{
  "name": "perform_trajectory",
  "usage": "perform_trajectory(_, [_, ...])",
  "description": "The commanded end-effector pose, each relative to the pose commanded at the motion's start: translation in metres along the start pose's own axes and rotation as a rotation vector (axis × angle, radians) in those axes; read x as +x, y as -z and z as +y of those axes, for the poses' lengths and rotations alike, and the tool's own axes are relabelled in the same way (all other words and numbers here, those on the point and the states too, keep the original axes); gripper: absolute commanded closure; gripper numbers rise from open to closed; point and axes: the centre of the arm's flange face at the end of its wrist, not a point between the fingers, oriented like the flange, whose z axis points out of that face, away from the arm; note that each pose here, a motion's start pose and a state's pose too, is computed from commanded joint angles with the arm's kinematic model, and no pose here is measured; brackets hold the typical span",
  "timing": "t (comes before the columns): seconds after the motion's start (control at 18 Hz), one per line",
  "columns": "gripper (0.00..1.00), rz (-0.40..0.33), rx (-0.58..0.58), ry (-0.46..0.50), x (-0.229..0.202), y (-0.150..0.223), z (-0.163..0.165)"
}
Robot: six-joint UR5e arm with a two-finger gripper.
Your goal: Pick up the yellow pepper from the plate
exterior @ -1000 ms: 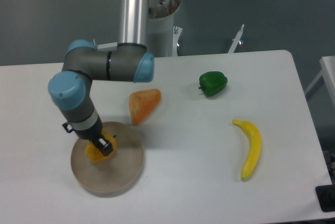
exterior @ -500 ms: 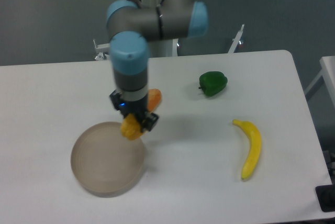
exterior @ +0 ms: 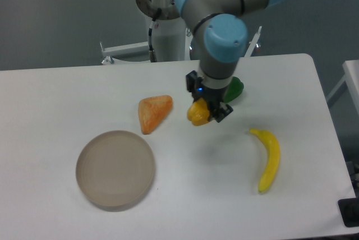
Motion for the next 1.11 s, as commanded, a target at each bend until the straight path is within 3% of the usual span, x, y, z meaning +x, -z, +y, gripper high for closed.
perform_trajectory(1.11, [0.79,-0.021,-0.04,-0.013,-0.011,-0.001,0.003])
